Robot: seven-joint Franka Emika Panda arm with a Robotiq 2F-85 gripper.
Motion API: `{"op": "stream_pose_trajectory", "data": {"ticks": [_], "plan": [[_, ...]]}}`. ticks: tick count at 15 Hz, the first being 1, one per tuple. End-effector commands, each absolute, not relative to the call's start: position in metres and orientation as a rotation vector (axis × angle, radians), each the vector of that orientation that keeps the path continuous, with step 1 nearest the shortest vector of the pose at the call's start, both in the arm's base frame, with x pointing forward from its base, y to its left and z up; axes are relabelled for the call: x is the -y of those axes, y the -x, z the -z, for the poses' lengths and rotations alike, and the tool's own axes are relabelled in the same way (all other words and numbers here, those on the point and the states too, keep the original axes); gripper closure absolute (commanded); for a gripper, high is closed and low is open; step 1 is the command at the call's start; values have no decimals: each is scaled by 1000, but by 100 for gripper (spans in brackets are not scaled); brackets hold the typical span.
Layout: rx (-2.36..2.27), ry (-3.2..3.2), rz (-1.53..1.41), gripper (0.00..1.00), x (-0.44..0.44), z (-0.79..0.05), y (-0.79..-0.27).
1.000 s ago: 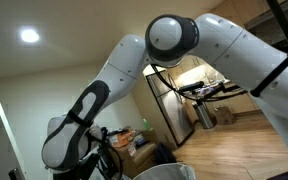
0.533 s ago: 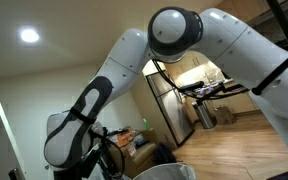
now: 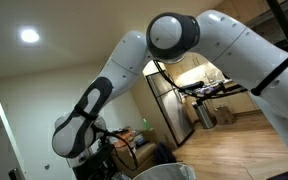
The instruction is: Pick up one clothe and put it on the couch
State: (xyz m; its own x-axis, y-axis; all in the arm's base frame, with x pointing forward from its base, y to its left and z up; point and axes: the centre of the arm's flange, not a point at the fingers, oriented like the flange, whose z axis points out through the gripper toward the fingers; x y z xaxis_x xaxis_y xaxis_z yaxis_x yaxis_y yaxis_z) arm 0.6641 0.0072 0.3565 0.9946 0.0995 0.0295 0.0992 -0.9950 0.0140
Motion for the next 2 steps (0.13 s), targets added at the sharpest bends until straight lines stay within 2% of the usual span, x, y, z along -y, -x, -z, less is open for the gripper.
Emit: {"op": "stream_pose_trajectory", "data": {"ticks": [1, 2], "plan": [[-124, -3136, -27, 0, -1, -353, -663], [-103, -3142, -13, 0, 5, -350, -663]]}}
